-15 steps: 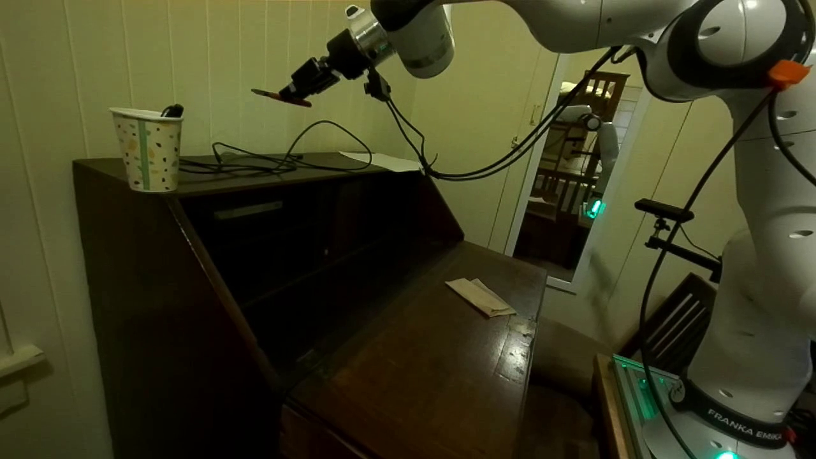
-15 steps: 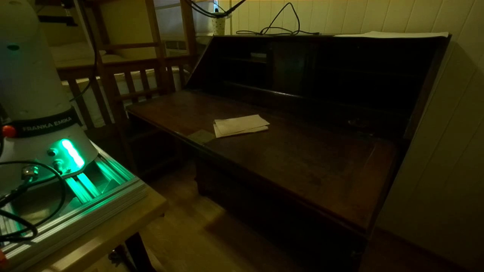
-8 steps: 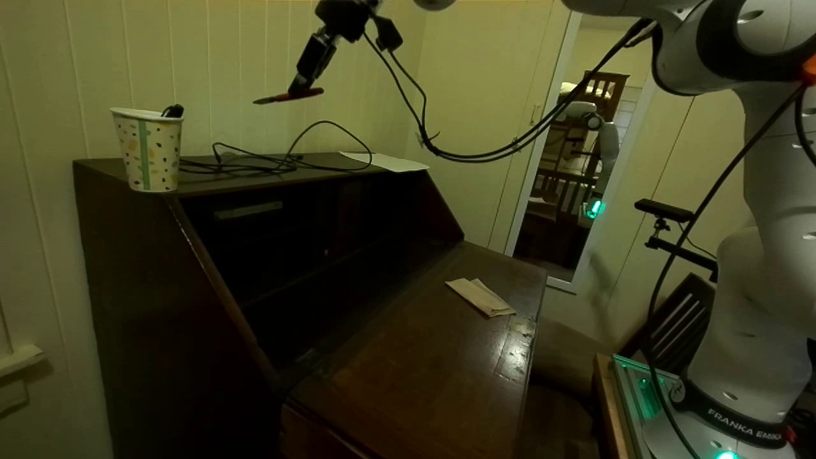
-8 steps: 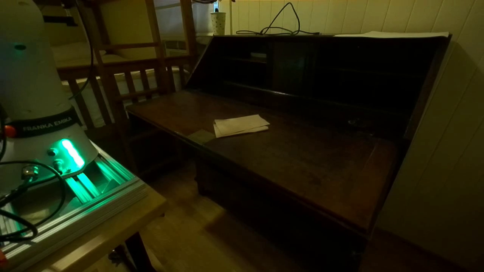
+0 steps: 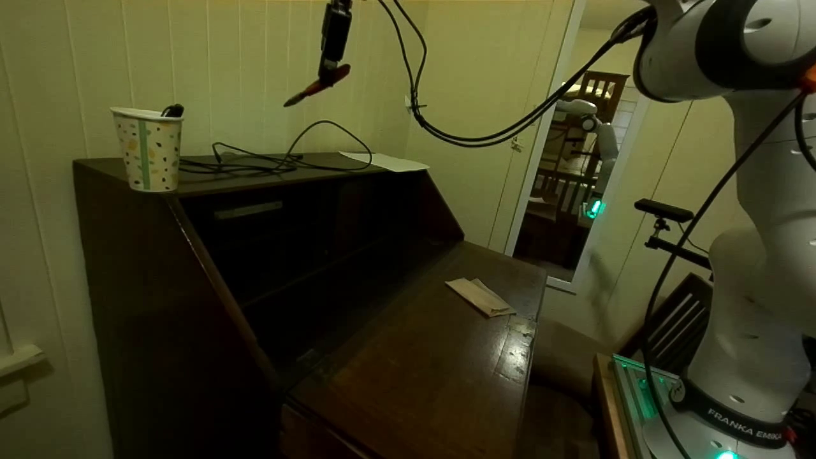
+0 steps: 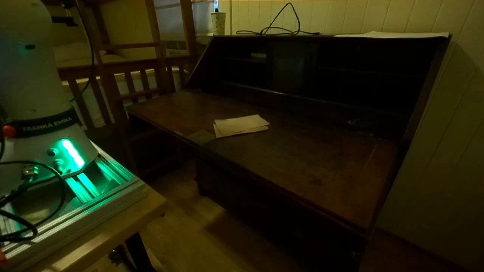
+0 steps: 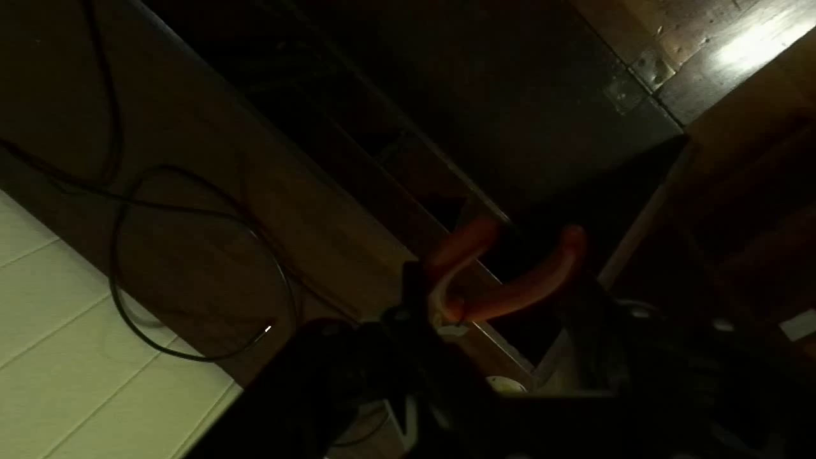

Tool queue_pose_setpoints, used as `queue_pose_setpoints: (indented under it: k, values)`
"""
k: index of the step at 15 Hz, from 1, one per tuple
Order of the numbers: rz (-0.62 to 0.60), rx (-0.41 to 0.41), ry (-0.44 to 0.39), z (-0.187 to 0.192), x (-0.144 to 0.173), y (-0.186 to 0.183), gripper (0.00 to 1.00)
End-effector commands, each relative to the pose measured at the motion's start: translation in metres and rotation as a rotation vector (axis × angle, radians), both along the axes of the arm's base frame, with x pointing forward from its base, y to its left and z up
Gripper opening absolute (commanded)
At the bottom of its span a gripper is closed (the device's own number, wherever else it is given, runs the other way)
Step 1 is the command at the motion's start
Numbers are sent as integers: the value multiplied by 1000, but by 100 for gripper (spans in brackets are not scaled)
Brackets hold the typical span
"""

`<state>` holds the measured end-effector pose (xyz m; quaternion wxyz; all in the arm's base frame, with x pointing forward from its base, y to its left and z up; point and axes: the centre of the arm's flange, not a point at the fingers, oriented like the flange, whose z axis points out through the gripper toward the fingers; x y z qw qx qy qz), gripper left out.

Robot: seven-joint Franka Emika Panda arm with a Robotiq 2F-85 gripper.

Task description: Put the pliers inside the white cup.

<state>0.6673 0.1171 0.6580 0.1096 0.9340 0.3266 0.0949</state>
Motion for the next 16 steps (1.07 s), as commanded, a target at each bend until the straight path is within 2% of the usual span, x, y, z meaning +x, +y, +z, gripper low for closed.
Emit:
queue_pose_setpoints:
  k: [1, 2, 4, 6, 9, 13, 16]
  values:
    - [1, -6, 1, -3, 4, 0, 54]
    - [-20, 17, -26, -16, 4, -2, 29]
    - [27, -54, -92, -15, 22, 3, 29]
    - [121, -151, -71, -4, 47, 17, 29]
    - [256, -231, -45, -3, 64, 45, 29]
    - [403, -370, -11, 1, 74, 94, 29]
    - [463, -508, -2, 5, 71, 120, 29]
